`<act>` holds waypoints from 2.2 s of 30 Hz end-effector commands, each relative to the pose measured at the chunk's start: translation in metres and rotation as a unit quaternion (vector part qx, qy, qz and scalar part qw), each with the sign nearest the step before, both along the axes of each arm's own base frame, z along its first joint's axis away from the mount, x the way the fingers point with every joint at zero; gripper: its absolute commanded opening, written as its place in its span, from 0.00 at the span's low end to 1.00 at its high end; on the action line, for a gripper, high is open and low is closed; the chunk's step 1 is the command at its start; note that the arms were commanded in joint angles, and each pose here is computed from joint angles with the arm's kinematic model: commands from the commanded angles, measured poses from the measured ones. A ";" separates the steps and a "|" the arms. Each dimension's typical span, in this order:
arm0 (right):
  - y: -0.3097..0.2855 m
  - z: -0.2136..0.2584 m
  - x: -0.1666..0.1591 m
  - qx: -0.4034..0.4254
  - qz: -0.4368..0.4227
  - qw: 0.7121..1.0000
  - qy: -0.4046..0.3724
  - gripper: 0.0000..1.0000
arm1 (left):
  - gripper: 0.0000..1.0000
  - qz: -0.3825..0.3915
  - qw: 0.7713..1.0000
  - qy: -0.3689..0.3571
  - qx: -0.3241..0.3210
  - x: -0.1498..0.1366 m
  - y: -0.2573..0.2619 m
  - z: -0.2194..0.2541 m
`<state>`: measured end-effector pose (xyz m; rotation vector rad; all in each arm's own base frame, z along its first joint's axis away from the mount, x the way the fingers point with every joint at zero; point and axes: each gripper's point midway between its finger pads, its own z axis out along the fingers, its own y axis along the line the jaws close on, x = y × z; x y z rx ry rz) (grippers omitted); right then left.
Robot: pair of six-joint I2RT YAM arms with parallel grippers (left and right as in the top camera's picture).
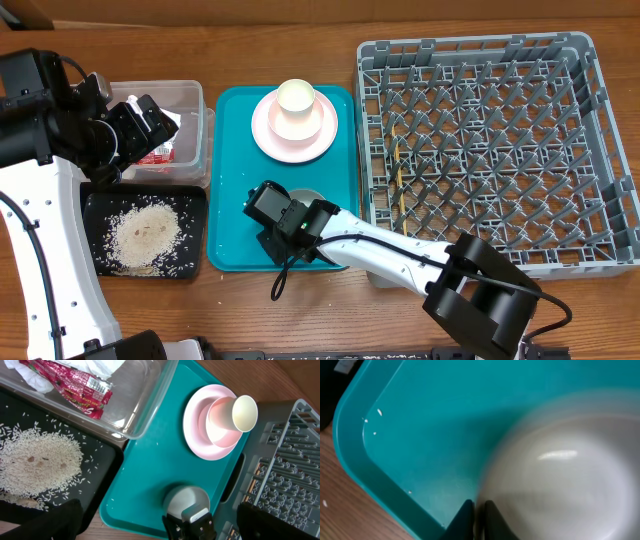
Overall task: Sort waste into correct bins and load items into the dishwasher
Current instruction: 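Lower the right gripper and pinch the rim of the white bowl, then carry the white bowl with the right gripper into the gray rack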
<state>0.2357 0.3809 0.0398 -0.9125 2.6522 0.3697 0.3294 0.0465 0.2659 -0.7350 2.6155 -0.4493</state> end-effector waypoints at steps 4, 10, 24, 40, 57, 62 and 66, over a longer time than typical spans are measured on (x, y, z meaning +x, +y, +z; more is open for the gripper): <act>0.007 0.017 0.003 0.018 0.000 1.000 -0.013 0.04 | 1.00 -0.008 1.000 -0.013 0.012 -0.001 0.001 0.008; 0.004 0.062 0.007 0.052 -0.019 0.998 -0.027 0.04 | 1.00 -0.008 1.000 -0.013 0.012 -0.001 0.001 0.008; -0.097 0.235 0.027 0.255 -0.113 0.960 0.036 0.04 | 1.00 -0.008 1.000 -0.013 0.012 -0.001 0.001 0.008; -0.190 0.260 0.039 0.450 -0.167 0.847 0.226 0.04 | 1.00 -0.008 1.000 -0.013 0.012 -0.001 0.001 0.008; -0.218 0.146 0.035 0.447 -0.265 0.804 0.290 0.04 | 1.00 -0.008 1.000 -0.013 0.012 -0.001 0.001 0.008; -0.236 0.131 0.040 0.454 -0.290 0.796 0.276 0.04 | 1.00 -0.008 1.000 -0.013 0.012 -0.001 0.001 0.008; -0.244 0.136 0.041 0.470 -0.297 0.782 0.282 0.04 | 1.00 -0.008 1.000 -0.013 0.012 -0.001 0.001 0.008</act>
